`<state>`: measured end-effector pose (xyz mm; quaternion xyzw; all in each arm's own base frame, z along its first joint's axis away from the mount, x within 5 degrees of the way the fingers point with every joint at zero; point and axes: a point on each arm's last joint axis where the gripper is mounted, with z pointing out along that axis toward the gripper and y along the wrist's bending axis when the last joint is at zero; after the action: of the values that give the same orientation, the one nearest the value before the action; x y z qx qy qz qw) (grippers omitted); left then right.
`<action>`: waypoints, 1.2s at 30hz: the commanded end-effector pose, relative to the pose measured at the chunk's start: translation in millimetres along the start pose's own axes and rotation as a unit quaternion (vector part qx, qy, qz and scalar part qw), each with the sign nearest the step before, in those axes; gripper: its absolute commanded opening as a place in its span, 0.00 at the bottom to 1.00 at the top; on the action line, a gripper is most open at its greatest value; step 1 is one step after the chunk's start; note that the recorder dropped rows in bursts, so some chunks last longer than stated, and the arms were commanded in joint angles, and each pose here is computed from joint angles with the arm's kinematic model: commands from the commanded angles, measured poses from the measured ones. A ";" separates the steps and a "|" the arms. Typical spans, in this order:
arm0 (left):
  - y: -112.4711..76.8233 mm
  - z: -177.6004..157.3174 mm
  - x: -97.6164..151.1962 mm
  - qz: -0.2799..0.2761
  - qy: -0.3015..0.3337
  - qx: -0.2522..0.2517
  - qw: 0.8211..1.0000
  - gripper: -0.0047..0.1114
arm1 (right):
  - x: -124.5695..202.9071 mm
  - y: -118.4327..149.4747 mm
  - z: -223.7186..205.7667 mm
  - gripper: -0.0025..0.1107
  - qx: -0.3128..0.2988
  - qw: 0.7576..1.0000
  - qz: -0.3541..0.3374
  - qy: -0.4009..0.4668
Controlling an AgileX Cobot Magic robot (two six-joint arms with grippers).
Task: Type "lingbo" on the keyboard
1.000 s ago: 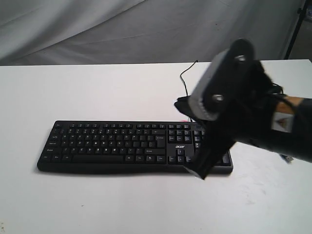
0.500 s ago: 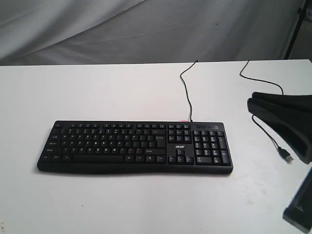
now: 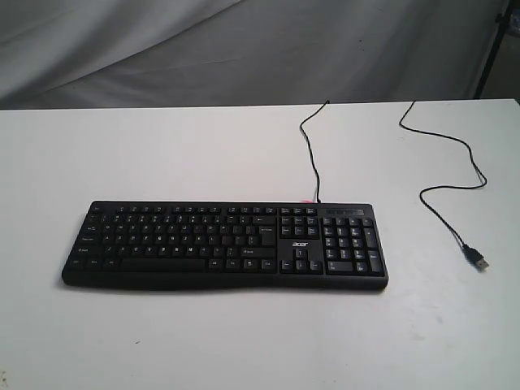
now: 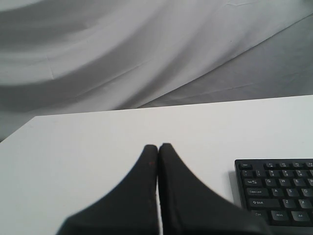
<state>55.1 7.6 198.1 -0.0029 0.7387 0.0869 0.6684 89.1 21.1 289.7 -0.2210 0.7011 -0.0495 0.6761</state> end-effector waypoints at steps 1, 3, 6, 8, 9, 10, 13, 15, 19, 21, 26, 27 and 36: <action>-0.4 0.6 1.4 -0.001 0.002 0.002 1.000 0.05 | 17.0 -4.0 -16.9 0.02 0.062 0.997 0.008 0.039; -0.4 0.6 1.4 -0.001 0.002 0.002 1.000 0.05 | 21.0 -2.7 -26.5 0.02 0.076 0.996 0.010 0.055; -0.4 0.6 1.4 -0.001 0.002 0.002 1.000 0.05 | 26.0 2.3 -43.5 0.02 0.099 0.992 0.021 0.070; -0.4 0.6 1.4 -0.001 0.002 0.002 1.000 0.05 | 28.2 5.0 -51.3 0.02 0.116 0.990 0.021 0.076; -0.4 0.6 1.4 -0.001 0.002 0.002 1.000 0.05 | 28.9 6.1 -54.1 0.02 0.123 0.989 0.021 0.077; -0.4 0.6 1.4 -0.001 0.002 0.002 1.000 0.05 | 28.9 6.7 -55.9 0.02 0.128 0.989 0.021 0.075; -0.4 0.6 1.4 -0.001 0.002 0.002 1.000 0.05 | 28.8 6.4 -56.8 0.02 0.132 0.988 0.019 0.074; -0.4 0.6 1.4 -0.001 0.002 0.002 1.000 0.05 | 29.1 6.4 -56.6 0.02 0.132 0.988 0.019 0.076; -0.4 0.6 1.4 -0.001 0.002 0.002 1.000 0.05 | 30.2 5.2 -56.8 0.02 0.139 0.987 0.022 0.080; -0.4 0.6 1.4 -0.001 0.002 0.002 1.000 0.05 | 33.8 3.5 -55.5 0.02 0.151 0.985 0.011 0.081; -0.4 0.6 1.4 -0.001 0.002 0.002 1.000 0.05 | 50.4 0.7 -46.8 0.02 0.194 0.980 0.010 0.052; -0.4 0.6 1.4 -0.001 0.002 0.002 1.000 0.05 | 53.5 1.1 -45.2 0.02 0.197 0.979 0.016 0.047; -0.4 0.6 1.4 -0.001 0.002 0.002 1.000 0.05 | 91.3 12.0 -34.2 0.02 0.190 0.977 0.062 0.073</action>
<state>55.1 7.6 198.1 -0.0029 0.7387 0.0869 0.6684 53.1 -9.7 212.2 -0.0451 0.7365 -0.1545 0.6571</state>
